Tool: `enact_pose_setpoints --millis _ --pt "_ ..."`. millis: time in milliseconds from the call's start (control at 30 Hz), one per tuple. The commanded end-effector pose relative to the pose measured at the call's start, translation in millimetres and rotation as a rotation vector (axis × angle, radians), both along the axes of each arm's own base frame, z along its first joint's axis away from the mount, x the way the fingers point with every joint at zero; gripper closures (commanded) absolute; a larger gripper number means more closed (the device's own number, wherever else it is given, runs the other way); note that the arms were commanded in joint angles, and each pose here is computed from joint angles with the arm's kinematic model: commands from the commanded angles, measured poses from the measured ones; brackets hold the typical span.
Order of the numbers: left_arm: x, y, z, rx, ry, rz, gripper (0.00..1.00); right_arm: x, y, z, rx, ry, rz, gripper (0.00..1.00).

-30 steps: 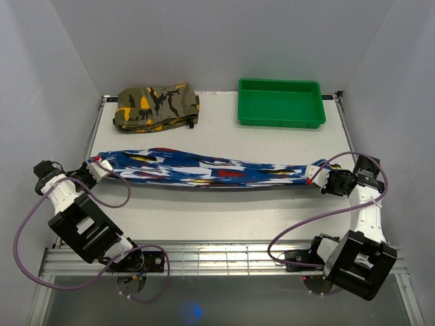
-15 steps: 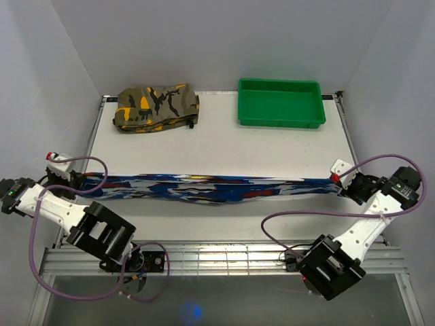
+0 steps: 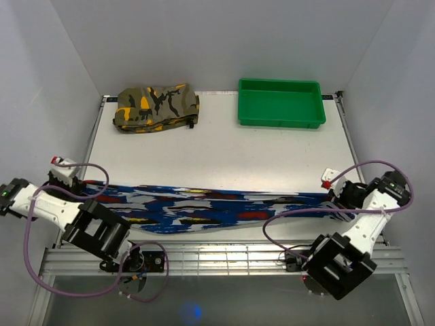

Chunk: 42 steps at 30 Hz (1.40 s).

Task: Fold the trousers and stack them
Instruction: Fold the trousers

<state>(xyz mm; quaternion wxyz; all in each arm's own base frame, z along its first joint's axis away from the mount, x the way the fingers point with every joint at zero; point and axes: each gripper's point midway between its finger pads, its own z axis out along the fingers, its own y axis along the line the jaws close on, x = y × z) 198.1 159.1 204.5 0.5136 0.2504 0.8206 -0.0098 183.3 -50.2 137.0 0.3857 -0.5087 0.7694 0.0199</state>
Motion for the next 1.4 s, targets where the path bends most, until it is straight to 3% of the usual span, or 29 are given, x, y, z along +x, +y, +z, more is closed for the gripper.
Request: enact_pose_setpoints --millis 0,200,267,333,400,433,500,533,567,600,667,800,967,1133,1367 --pt "67 20 3 0.231 -0.078 -0.080 1.00 82 -66 1 -0.364 -0.134 -0.013 0.92" --pt "147 18 -29 0.119 0.016 -0.013 1.00 160 -54 -25 -0.301 -0.008 -0.027 0.92" --pt "166 30 -63 0.078 0.120 0.029 1.00 183 -55 -21 -0.306 0.011 -0.019 0.92" --pt "188 35 -82 0.045 0.165 0.023 1.00 195 -48 -48 -0.293 0.113 0.002 0.92" --pt "204 33 -92 0.063 0.195 0.021 0.95 216 -43 -61 -0.288 0.162 0.001 0.92" --pt "209 31 -110 0.034 0.242 0.030 0.90 223 -41 -62 -0.273 0.177 -0.026 0.87" --pt "220 28 -121 0.045 0.281 0.051 0.66 249 -37 -60 -0.252 0.170 -0.065 0.75" --pt "229 32 -117 0.046 0.276 0.073 0.49 259 -37 -55 -0.237 0.160 -0.095 0.69" --pt "233 32 -120 0.009 0.293 0.109 0.38 268 -36 -49 -0.201 0.160 -0.161 0.58" --pt "238 36 -113 0.003 0.279 0.135 0.04 285 -39 -29 -0.186 0.116 -0.195 0.50" --pt "245 41 -96 -0.009 0.249 0.169 0.02 292 -43 -12 -0.166 0.102 -0.257 0.37" --pt "231 32 -55 0.016 0.212 0.169 0.02 278 -43 30 -0.165 0.046 -0.283 0.36" --pt "178 -19 -45 -0.094 0.345 0.036 0.02 213 -21 14 -0.123 0.236 -0.222 0.40" --pt "115 -51 -91 -0.181 0.570 0.020 0.02 174 -8 -32 -0.081 0.394 -0.215 0.43" --pt "88 -52 -154 -0.228 0.738 0.112 0.02 170 -22 -96 -0.130 0.498 -0.290 0.46"
